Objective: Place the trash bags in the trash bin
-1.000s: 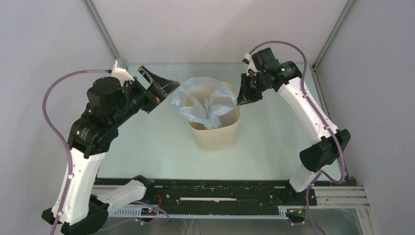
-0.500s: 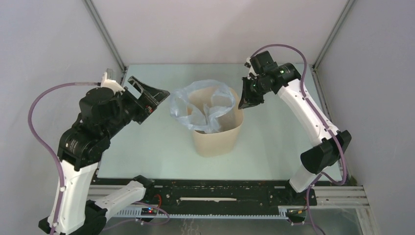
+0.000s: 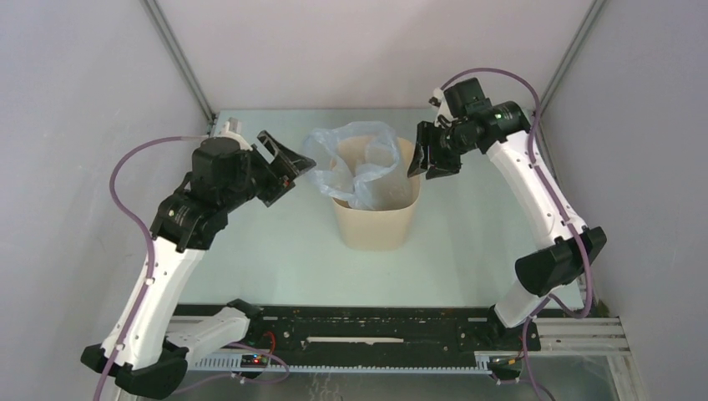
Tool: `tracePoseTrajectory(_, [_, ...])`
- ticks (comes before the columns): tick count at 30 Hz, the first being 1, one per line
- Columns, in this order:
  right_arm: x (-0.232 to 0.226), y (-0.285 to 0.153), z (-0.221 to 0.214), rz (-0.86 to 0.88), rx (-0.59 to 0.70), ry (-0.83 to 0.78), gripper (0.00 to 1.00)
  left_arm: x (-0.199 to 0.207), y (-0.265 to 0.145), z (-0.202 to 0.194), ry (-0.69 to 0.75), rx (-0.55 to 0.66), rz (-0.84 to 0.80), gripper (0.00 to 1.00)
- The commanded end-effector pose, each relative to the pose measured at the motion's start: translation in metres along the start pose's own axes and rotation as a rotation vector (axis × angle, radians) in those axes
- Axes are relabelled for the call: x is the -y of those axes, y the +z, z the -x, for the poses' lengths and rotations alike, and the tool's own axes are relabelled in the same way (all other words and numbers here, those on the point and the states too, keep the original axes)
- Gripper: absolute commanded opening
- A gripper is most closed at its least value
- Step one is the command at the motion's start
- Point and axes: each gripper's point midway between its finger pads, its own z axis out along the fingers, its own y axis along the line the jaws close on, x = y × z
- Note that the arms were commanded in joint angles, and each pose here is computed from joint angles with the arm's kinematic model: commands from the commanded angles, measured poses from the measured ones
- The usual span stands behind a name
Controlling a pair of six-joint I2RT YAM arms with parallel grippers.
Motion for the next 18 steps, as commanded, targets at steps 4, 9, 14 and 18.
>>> tracePoseTrajectory(4, [-0.023,-0.090,-0.001,0.066,0.186,-0.144,0.78,0.011,0.009,0.012,-0.058,0.003,-0.117,0.75])
tracePoseTrajectory(9, [-0.087,-0.111,-0.015,0.424,0.237,-0.147,0.82,0.009,0.020,0.011,-0.092,-0.004,-0.126,0.69])
tracePoseTrajectory(14, [-0.134,-0.124,-0.016,0.699,0.296,-0.129,0.82,0.013,0.038,0.008,-0.105,-0.041,-0.166,0.70])
tracePoseTrajectory(18, [-0.143,-0.105,-0.003,0.698,0.278,-0.091,0.82,0.008,0.045,0.008,-0.107,-0.032,-0.153,0.67])
